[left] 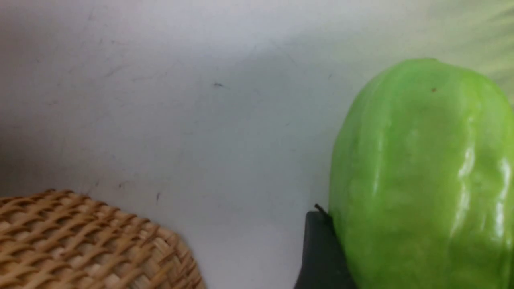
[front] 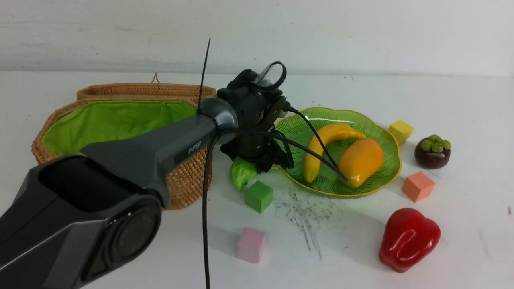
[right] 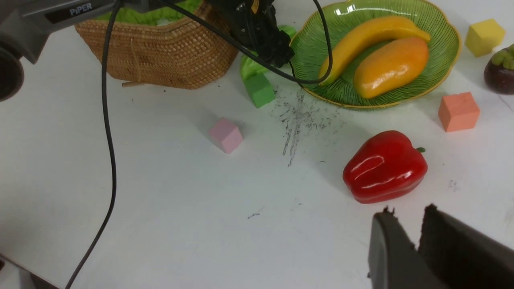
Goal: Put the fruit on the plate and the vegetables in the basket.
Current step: Take a chayote with your left arm and place it on the basket on the left.
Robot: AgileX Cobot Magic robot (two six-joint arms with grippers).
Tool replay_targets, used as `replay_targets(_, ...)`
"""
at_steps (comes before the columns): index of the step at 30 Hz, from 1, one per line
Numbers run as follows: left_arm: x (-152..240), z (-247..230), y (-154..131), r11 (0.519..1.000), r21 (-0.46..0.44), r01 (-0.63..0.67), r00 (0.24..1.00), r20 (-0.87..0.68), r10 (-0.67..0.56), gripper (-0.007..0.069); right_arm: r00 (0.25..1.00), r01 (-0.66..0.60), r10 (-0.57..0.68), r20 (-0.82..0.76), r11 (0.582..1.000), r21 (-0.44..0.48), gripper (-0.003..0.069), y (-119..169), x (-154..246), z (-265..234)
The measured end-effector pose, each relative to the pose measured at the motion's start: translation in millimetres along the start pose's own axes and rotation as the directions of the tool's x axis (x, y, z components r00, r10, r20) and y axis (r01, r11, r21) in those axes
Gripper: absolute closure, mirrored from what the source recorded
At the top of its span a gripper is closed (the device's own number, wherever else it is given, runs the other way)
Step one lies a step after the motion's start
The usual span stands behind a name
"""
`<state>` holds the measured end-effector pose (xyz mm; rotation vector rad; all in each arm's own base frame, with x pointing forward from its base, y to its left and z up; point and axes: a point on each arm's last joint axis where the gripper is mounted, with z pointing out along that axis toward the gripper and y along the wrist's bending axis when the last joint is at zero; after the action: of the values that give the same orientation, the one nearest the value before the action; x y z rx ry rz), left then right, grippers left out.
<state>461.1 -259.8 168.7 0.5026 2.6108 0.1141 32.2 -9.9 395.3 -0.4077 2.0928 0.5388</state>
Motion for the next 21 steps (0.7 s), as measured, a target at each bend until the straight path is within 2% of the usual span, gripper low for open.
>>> replay_targets(9,-5,-17,9,0.997,-0.067,-0.032,0.999,0.016,0.033,0.0193,1.0,0.0,0.0,0.0,1.0,0.0,0.0529,0,0,0)
replay_targets(15,-31,-76,15,0.999,-0.044,0.008,0.987,0.162,-0.001,0.0193,1.0,0.0,0.0,0.01,1.0,-0.007,0.0528,1,-1,0)
replay_targets(21,-39,-164,-15,0.994,0.027,-0.109,0.955,0.279,0.097,0.0193,0.999,0.001,0.0,0.049,0.999,-0.033,0.0526,3,-4,0)
